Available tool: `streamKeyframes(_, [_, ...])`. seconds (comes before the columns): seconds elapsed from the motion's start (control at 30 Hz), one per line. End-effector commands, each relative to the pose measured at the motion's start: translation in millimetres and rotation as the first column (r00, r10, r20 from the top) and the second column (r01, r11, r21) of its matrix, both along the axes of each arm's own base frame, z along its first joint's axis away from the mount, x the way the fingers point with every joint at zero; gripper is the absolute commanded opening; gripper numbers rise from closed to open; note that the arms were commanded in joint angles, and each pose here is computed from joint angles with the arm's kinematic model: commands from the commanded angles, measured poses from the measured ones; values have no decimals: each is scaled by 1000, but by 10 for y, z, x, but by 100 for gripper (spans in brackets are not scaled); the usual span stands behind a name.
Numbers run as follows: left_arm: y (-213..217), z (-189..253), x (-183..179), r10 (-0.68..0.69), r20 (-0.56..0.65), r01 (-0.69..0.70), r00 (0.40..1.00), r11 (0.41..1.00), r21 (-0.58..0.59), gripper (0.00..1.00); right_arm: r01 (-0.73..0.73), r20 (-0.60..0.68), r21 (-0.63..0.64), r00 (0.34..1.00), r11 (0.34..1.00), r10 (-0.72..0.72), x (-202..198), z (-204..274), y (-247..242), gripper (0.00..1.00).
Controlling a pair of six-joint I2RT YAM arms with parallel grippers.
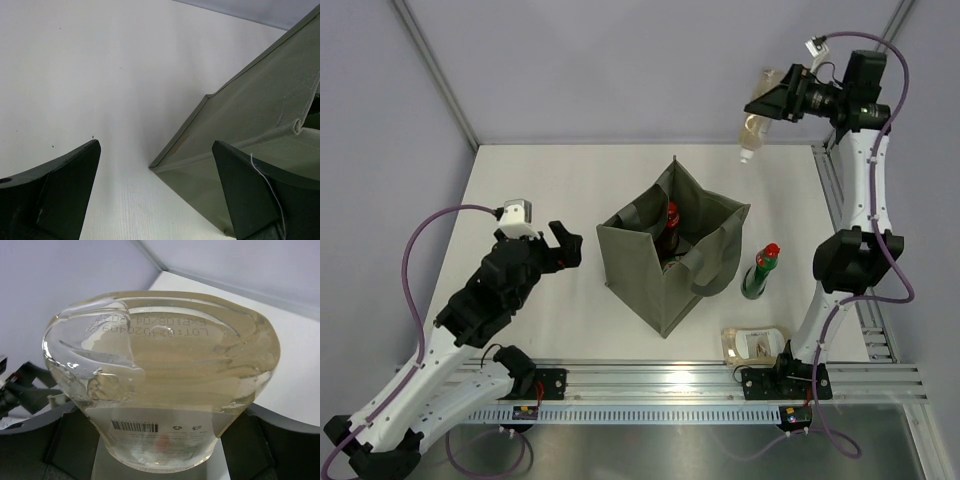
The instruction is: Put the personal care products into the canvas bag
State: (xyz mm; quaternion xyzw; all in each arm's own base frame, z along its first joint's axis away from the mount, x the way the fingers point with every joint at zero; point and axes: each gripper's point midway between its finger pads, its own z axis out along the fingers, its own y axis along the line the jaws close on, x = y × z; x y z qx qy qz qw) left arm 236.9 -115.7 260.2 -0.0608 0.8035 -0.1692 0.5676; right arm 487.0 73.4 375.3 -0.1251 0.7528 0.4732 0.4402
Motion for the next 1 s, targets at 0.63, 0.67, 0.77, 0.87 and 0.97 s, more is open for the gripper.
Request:
streamKeyframes(0.63, [228, 248, -85, 112, 68, -103, 991, 987, -122, 99, -324, 340, -652, 684, 686, 645, -1713, -260, 1838, 3])
streamKeyframes(0.67, [227, 244, -83, 112, 67, -103, 991, 987, -121, 99, -318, 341, -671, 670, 670, 660, -1725, -304, 1811, 6])
streamKeyframes(0.77, [231, 222, -82, 115, 63, -107, 991, 987, -120, 99, -305, 344, -735, 602, 606, 720, -1772, -413, 1730, 27])
streamKeyframes(0.87, [244, 204, -71, 133, 55, -125, 990, 984, -130, 99, -310, 333, -771, 550, 557, 766, -1827, -480, 1688, 62])
streamKeyframes(0.97, [351, 108, -46, 240, 0, -236, 971, 954, -185, 99, -327, 327, -787, 497, 522, 804, -1896, -513, 1703, 96])
